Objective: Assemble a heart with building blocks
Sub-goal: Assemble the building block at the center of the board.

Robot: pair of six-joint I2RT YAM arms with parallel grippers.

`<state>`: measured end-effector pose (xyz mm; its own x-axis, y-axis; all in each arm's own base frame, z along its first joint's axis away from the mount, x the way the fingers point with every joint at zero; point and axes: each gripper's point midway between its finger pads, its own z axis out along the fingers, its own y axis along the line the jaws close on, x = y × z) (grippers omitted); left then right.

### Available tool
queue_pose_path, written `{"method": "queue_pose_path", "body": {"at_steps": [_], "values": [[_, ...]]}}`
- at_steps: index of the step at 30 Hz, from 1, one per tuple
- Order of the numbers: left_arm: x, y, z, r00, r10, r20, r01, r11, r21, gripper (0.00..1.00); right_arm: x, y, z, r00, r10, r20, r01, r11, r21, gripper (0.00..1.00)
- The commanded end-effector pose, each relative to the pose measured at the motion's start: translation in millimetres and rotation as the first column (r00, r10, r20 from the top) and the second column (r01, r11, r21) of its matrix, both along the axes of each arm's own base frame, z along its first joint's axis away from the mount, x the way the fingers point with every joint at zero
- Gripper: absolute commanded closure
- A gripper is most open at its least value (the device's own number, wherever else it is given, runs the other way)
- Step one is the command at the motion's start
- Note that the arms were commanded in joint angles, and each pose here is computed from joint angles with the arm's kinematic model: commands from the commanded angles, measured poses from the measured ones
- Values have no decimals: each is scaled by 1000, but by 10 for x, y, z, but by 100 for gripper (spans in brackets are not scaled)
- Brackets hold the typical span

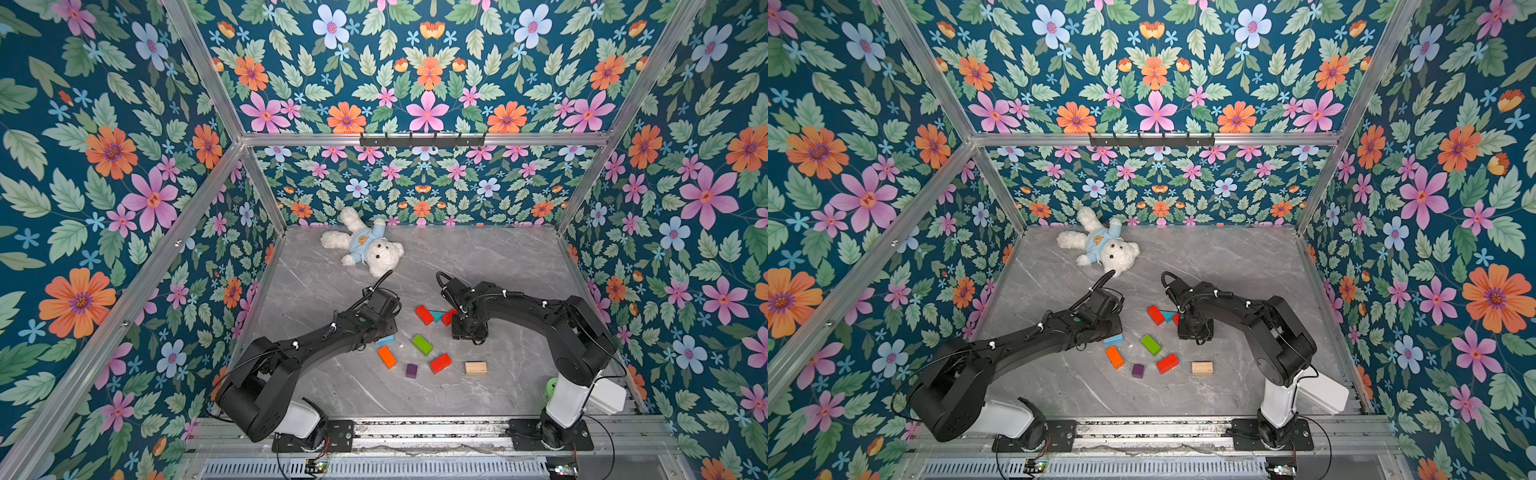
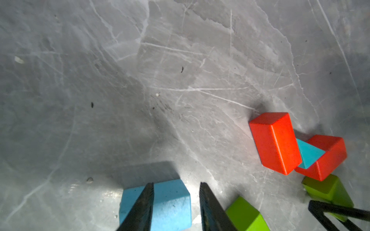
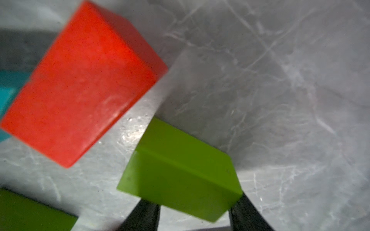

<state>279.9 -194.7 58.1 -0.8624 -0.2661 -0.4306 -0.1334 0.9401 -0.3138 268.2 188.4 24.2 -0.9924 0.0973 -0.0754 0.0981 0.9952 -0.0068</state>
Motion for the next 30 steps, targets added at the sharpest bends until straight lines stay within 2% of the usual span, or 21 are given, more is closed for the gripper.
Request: {"method": "queue_pose_path", "body": {"at_steps": [1,15,30], "values": [[17,33,26,1000,-2,15,1,1000,18,59,-4,-43,17,999,-46,-6,46,999,-28,48],[13,35,13,1000,-17,15,16,999,29,58,80,-116,40,988,-158,-1,157,987,-35,48],[-5,56,-7,1000,-18,14,17,999,36,57,116,-61,68,995,-102,2,102,995,-5,47]]}}
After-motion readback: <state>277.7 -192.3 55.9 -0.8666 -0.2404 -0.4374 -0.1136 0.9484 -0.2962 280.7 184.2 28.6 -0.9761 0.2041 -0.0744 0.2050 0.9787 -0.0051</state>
